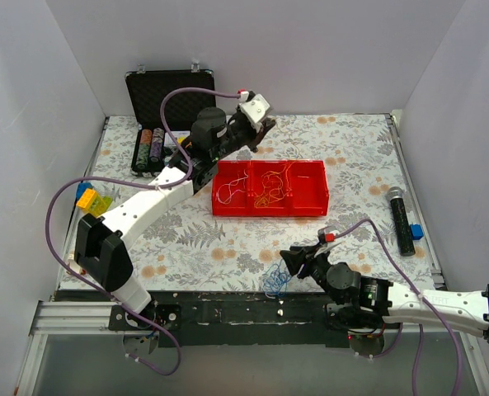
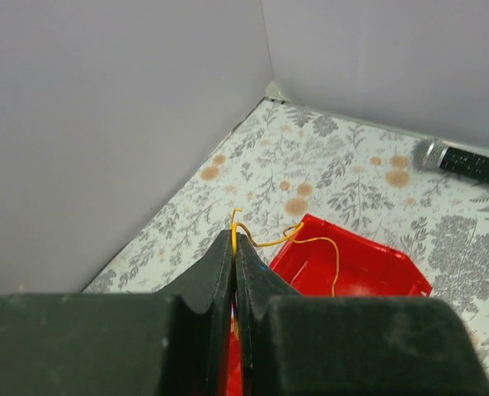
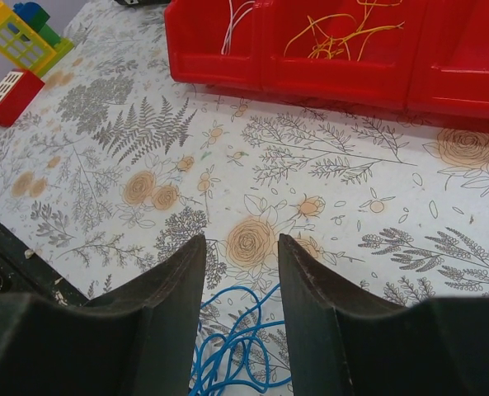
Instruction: Untangle the cables
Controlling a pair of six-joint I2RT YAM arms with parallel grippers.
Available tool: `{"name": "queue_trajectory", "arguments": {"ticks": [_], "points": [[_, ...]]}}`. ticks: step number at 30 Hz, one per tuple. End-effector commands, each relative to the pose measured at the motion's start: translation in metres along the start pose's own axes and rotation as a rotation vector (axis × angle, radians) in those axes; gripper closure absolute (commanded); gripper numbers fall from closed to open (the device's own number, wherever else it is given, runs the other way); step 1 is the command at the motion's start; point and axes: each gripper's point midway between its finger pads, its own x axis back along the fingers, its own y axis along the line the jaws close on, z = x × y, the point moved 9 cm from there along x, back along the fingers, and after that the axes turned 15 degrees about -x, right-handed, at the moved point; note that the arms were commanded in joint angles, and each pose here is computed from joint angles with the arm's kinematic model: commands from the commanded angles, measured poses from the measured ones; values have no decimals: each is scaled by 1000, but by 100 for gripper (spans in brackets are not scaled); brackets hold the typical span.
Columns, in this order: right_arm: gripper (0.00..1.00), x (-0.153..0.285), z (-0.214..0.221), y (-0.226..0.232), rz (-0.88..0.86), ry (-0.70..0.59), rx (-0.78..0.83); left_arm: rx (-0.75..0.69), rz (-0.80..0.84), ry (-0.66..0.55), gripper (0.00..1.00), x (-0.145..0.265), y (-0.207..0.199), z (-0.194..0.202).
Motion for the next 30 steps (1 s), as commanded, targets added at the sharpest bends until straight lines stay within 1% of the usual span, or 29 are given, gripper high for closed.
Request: {"name": "queue_trajectory", "arguments": {"ticks": [1,6,9,10,13,15,19,24,25,28,29,30], "points": [[52,3,19,-27,55,21,24,-72,-26,20,100,13,0,3],[52,4,19,-28,59,20,20,-129,-8,103,100,10,-10,36],[52,3,18,-26,59,20,20,-187,-33,165,100,7,-11,57],[52,3,17,-24,58,17,18,-198,-40,210,100,2,-12,70],[53,3,15,-23,61,16,19,-220,-73,303,100,-10,-7,86],[53,3,14,-23,60,13,17,-261,-86,304,100,-15,-4,87],[53,3,14,-22,57,10,13,-300,-53,324,100,-21,-10,95],[53,4,13,-24,63,8,22,-280,26,353,100,-25,-37,108],[53,3,3,-12,44,-14,-2,-272,42,366,100,-26,-42,112],[53,3,1,-11,47,-16,3,-261,91,403,100,-33,-62,123],[53,3,1,-11,50,-15,5,-263,76,440,100,-34,-64,127],[53,3,-1,-9,49,-18,2,-252,80,450,100,-35,-65,129]]}}
